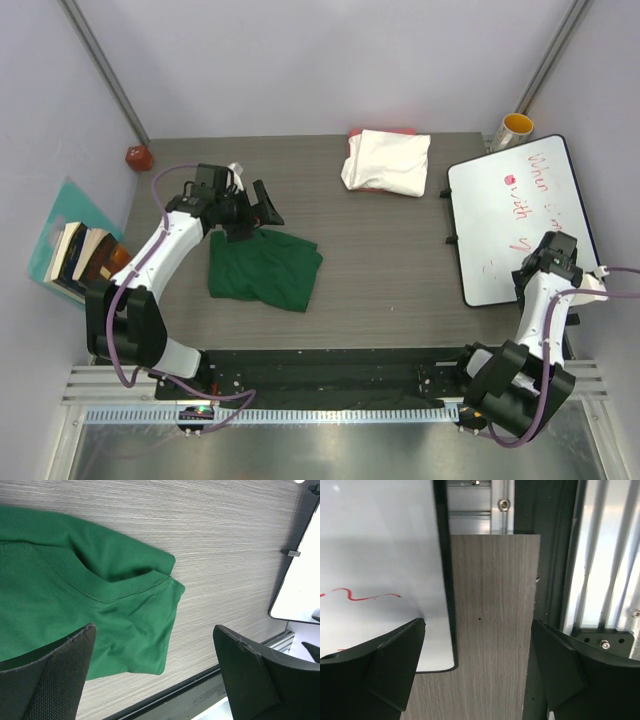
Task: Fold and stack the t-shirts
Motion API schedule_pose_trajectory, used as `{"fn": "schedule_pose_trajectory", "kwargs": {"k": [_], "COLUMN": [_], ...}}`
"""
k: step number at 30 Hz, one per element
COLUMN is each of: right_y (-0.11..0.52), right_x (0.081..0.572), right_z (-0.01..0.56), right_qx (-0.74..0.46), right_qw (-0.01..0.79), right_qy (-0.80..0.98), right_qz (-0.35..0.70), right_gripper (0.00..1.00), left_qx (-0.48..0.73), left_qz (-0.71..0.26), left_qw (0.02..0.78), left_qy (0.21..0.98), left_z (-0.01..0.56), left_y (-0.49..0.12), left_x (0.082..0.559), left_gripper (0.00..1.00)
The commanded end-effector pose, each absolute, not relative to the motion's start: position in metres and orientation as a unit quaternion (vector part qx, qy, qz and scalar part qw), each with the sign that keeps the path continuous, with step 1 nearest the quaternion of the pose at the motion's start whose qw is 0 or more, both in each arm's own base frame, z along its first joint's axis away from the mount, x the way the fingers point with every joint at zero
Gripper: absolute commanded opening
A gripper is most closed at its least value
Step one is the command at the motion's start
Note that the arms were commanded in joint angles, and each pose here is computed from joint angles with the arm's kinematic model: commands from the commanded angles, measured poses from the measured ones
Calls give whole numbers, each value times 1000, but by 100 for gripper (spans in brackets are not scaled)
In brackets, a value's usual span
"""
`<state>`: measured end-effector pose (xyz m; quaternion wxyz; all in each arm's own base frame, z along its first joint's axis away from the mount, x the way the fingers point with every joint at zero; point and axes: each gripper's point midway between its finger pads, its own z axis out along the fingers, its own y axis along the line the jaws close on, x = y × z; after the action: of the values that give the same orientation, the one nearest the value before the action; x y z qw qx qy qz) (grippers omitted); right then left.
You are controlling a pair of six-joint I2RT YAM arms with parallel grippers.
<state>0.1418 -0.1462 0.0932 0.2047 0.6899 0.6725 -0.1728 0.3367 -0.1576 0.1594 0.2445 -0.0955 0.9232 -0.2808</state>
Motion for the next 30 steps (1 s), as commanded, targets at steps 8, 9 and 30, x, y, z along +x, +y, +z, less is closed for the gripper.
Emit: {"fn": "schedule_pose_trajectory", "kwargs": {"k": [8,9,30], "right_y": [-173,-172,-143], "right_x": [205,213,162], "right_z": [80,79,93], "right_qx": [653,648,666], "right_qw": [242,250,267], "right_qy": [707,711,686], "right_qz": [-124,-108,-121], "right_gripper": [89,88,94], "left_qx": [-82,-84,-69], "left_qz": [-299,-299,-304], "left_qw": [268,267,264], "left_qy": [912,912,913], "left_z": [177,177,177], "left_y": [-164,-164,-182], "left_x": [343,342,331], "left_gripper": [100,100,100]}}
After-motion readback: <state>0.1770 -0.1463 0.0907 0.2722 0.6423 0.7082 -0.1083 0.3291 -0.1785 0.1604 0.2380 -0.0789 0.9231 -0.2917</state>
